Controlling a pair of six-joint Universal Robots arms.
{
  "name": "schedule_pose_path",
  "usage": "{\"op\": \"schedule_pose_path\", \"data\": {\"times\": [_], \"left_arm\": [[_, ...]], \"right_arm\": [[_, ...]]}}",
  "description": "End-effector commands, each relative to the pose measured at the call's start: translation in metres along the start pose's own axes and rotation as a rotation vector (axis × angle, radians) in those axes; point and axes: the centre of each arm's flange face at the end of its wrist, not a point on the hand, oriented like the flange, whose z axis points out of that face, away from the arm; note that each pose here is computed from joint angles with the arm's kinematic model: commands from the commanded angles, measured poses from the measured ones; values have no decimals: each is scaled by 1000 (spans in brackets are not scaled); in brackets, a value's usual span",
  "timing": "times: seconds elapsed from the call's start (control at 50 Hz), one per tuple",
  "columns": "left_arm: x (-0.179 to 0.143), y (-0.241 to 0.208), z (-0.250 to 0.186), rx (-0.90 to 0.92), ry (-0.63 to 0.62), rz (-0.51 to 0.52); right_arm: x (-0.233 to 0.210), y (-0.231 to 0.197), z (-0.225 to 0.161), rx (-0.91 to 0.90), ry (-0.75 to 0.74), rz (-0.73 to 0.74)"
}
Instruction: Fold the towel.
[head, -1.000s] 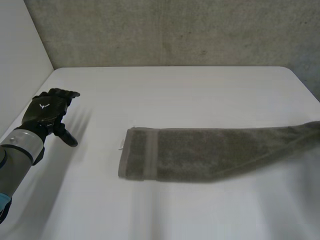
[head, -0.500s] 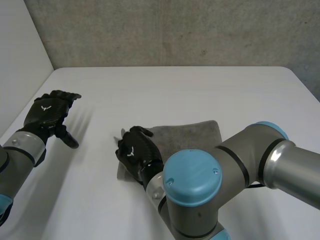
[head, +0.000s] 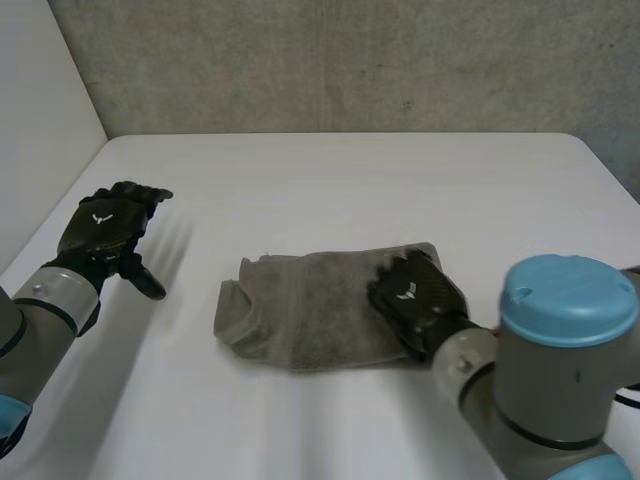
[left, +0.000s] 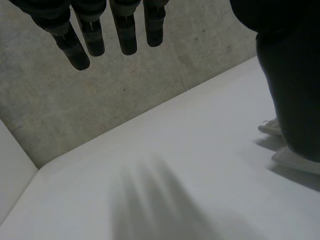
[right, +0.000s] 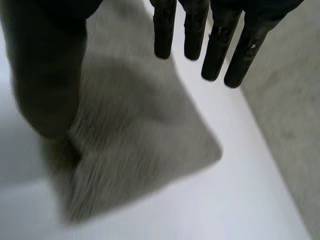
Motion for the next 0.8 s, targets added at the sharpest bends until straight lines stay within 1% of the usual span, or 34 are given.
{"op": "schedule_pose_path", "data": {"times": [0.02,0.06,0.1,0.22,0.28,0.32,0.34,0.36,0.38,0.44,0.46,0.5,0.52,0.56,0.58,0.62,0.64,0.66,0.68,0.72,0.8], "left_arm": [[6,2,-3,-7,17,-1],[6,2,-3,-9,17,-1],[8,3,-4,-9,22,-1],[9,2,-4,-9,23,-1],[9,2,-4,-9,23,-1],[8,0,-4,-1,20,0],[8,0,-4,-1,20,0],[8,-2,-3,7,20,2],[8,-2,-3,7,20,2],[3,-16,1,45,5,8],[3,-16,1,45,5,8],[-1,-30,1,87,-4,11],[-1,-30,1,87,-4,11],[-3,-44,1,133,-12,-7],[-3,-44,1,133,-12,-7],[-7,-58,2,177,-19,-52],[-7,-58,2,177,-19,-52],[-9,-62,2,191,-19,-81],[-9,-62,2,191,-19,-81],[-9,-68,2,211,-13,-128],[-8,-71,3,219,-7,-150]], "right_arm": [[4,42,8,-86,-16,40],[3,50,13,-98,-11,47],[9,59,20,-110,27,51],[26,59,24,-118,97,53],[37,48,26,-76,137,48],[49,25,25,1,178,40],[49,25,25,1,179,40],[49,7,23,61,184,32],[49,7,23,62,184,32],[19,-51,18,247,116,-29],[19,-51,18,248,116,-29],[-15,-76,16,321,38,-66],[-15,-76,16,321,37,-66],[-47,-92,12,381,-32,-108],[-48,-92,12,381,-32,-108],[-82,-95,6,416,-124,-153],[-82,-95,6,416,-124,-153],[-95,-93,4,429,-169,-178],[-95,-93,4,429,-170,-178],[-111,-85,4,427,-226,-230],[-115,-77,4,396,-256,-252]]}}
